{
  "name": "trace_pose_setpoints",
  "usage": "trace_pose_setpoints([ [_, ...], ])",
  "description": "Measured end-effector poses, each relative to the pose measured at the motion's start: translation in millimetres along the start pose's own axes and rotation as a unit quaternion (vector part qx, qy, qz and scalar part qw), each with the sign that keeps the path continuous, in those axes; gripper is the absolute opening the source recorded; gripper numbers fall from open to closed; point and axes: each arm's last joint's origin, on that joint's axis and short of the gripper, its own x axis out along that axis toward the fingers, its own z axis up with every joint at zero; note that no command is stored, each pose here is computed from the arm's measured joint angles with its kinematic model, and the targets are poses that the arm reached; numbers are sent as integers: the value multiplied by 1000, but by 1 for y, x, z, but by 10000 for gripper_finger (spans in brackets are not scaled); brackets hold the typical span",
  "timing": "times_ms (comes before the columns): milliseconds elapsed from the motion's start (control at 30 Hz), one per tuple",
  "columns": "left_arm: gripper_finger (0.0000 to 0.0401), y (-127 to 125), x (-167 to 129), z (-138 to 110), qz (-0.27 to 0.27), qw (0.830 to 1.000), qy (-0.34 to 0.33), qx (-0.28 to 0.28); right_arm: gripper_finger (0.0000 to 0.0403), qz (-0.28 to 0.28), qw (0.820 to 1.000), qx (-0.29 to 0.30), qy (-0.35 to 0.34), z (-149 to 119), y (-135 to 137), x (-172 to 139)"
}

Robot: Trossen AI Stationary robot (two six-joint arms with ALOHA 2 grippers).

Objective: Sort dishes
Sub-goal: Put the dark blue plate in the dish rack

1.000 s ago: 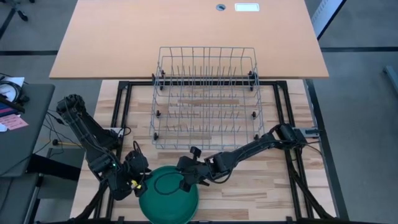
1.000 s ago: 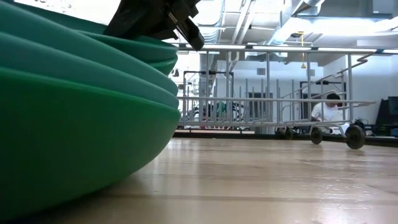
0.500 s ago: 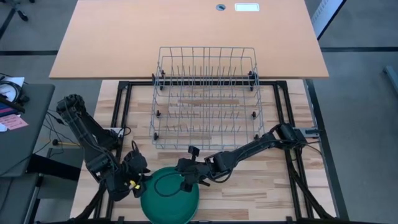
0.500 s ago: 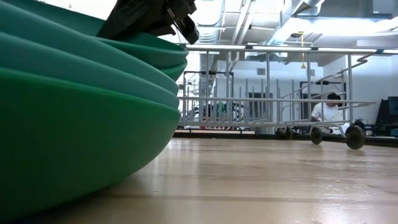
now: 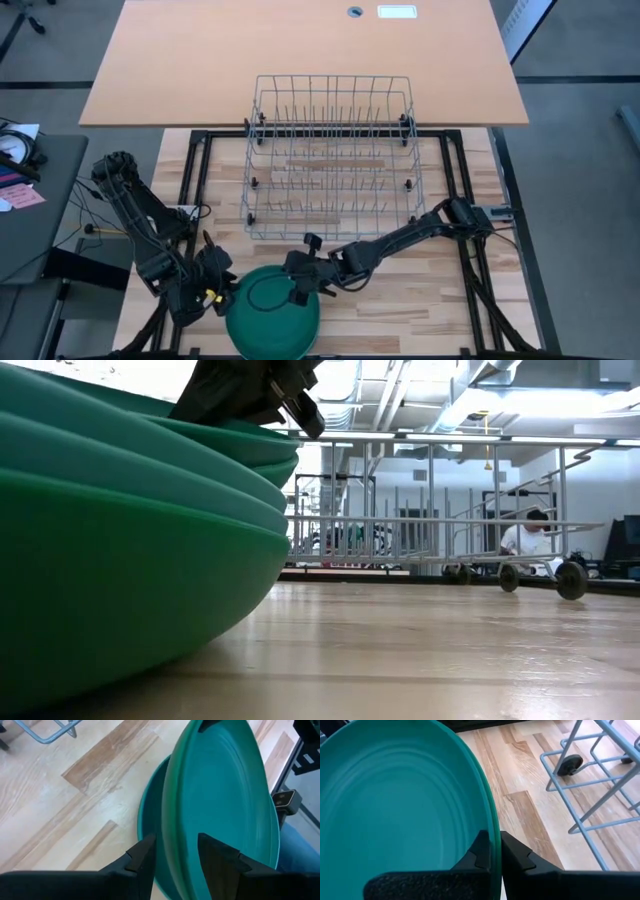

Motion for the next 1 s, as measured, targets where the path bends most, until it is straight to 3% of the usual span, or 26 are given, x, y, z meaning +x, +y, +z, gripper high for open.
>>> trace_pose_setpoints([
  [467,125,1,2,4,11,1000,1,-9,18,-6,1000,19,0,2,-6,3],
  [633,87,2,6,10,22,1000,10,-2,18,-6,1000,19,0,2,-6,4],
  [833,14,1,16,8,42,998,47,19,30,-3,1000,20,2,1,-6,4],
  [1000,12,2,21,8,58,996,64,20,49,-3,1000,22,-2,2,-6,4],
])
